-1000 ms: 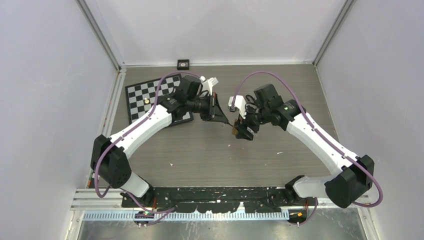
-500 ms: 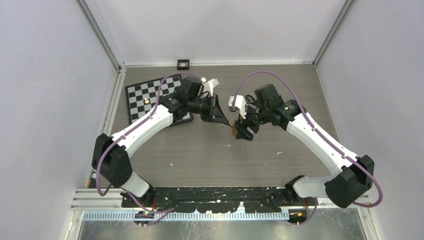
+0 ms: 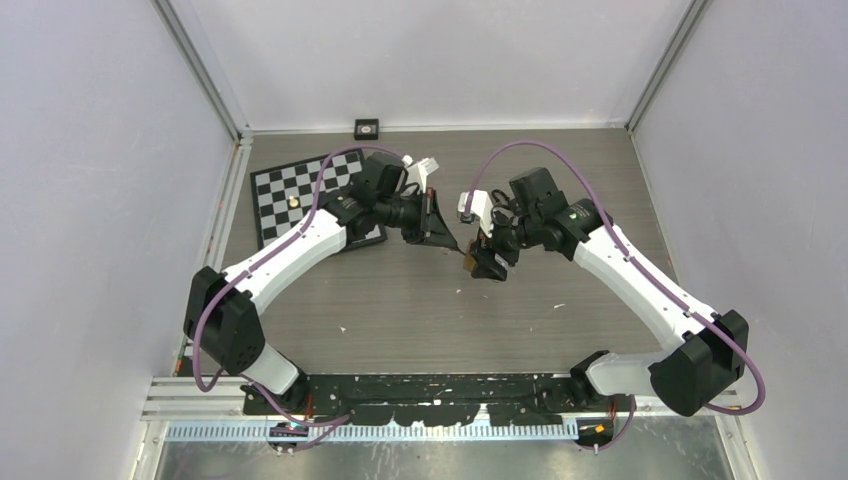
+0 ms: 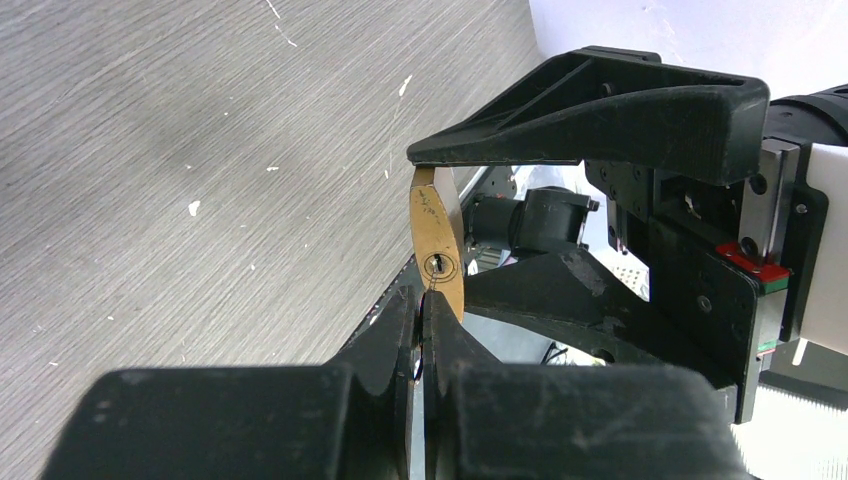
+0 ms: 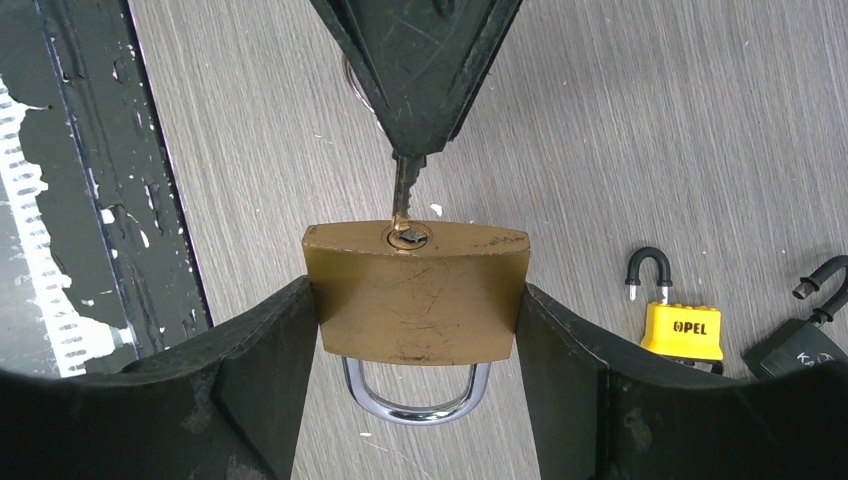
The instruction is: Unlock with the key
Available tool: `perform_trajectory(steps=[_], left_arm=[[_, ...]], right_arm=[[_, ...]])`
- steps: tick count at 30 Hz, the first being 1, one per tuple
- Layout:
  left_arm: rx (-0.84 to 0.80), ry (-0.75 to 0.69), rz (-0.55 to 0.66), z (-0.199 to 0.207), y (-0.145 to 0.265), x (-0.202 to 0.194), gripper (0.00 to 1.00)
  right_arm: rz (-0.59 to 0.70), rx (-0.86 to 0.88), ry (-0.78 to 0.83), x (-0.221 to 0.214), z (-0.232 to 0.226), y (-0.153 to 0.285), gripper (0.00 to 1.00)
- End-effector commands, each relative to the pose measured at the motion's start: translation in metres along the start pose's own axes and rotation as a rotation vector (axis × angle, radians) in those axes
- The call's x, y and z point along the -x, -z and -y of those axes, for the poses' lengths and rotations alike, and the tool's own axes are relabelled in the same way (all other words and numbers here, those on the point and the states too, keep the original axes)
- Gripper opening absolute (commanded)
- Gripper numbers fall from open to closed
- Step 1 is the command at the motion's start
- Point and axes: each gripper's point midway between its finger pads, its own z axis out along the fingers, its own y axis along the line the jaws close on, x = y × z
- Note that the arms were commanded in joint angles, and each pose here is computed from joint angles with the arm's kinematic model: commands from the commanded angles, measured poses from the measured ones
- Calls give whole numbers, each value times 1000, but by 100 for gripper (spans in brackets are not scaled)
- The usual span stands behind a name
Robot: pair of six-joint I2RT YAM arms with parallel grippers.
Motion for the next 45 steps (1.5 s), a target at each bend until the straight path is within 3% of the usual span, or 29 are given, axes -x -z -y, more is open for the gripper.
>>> perform_trajectory(steps=[1, 45], left_arm=[[-47, -49, 31, 17, 6, 7, 0], [-62, -54, 32, 17, 9, 0, 0]], right_arm=[[131, -21, 89, 41, 4, 17, 1], [126, 21, 75, 41, 2, 13, 1]])
